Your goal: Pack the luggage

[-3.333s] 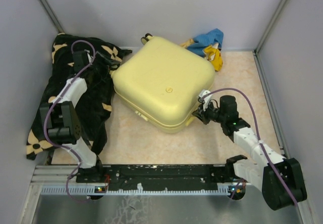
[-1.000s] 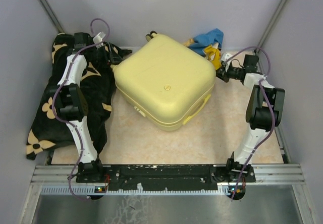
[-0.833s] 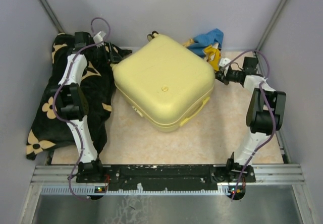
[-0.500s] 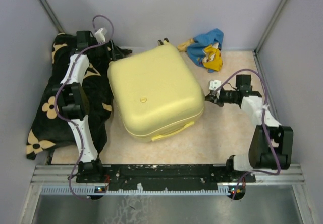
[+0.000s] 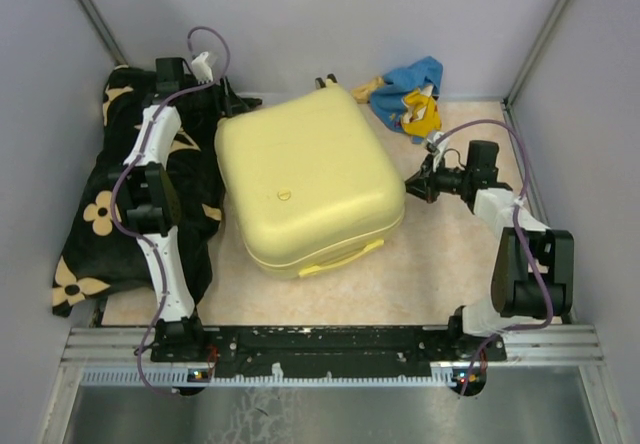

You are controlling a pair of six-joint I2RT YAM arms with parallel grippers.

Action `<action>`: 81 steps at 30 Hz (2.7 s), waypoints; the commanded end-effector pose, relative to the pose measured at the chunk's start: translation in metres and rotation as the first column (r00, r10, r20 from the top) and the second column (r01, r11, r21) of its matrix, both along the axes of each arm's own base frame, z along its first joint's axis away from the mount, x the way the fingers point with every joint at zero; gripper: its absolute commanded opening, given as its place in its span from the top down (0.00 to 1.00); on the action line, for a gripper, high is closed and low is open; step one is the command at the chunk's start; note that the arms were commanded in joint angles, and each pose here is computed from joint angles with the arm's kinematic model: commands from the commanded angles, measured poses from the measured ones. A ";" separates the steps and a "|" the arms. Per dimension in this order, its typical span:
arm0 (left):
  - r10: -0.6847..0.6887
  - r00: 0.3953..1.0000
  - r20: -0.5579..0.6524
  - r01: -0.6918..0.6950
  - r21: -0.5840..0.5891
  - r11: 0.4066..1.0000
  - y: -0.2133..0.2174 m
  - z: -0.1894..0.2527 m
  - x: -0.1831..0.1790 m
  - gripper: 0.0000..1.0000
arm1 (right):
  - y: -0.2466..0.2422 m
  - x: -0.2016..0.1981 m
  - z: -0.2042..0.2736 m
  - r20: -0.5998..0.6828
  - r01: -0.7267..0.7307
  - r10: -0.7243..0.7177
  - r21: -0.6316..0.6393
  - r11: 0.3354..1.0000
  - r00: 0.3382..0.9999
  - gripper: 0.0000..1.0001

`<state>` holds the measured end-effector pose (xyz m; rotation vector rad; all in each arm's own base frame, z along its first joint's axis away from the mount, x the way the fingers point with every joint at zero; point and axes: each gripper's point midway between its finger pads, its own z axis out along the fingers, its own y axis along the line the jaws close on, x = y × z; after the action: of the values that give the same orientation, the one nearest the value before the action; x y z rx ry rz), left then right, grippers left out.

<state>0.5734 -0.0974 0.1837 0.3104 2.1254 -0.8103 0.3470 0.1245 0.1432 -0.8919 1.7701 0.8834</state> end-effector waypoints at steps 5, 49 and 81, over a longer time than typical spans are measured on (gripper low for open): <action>-0.263 0.963 -0.052 0.265 0.033 0.964 -0.106 -0.069 -0.026 1.00 | 0.019 0.026 0.070 0.346 -0.015 0.018 -0.012 1.000 0.938 1.00; -0.211 0.958 0.193 0.151 0.286 0.946 0.042 0.038 -0.201 0.10 | -0.054 0.070 0.018 0.039 0.196 -0.193 -0.205 0.959 0.981 0.01; 0.055 0.998 0.036 -0.061 0.186 0.981 0.075 0.078 -0.125 0.00 | -0.050 -0.001 0.104 0.125 0.315 -0.298 -0.145 0.938 0.946 0.01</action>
<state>0.4520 -0.0448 0.2226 0.4935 2.1516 -0.6144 0.3247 0.0795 0.1669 -0.8094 2.0000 0.5113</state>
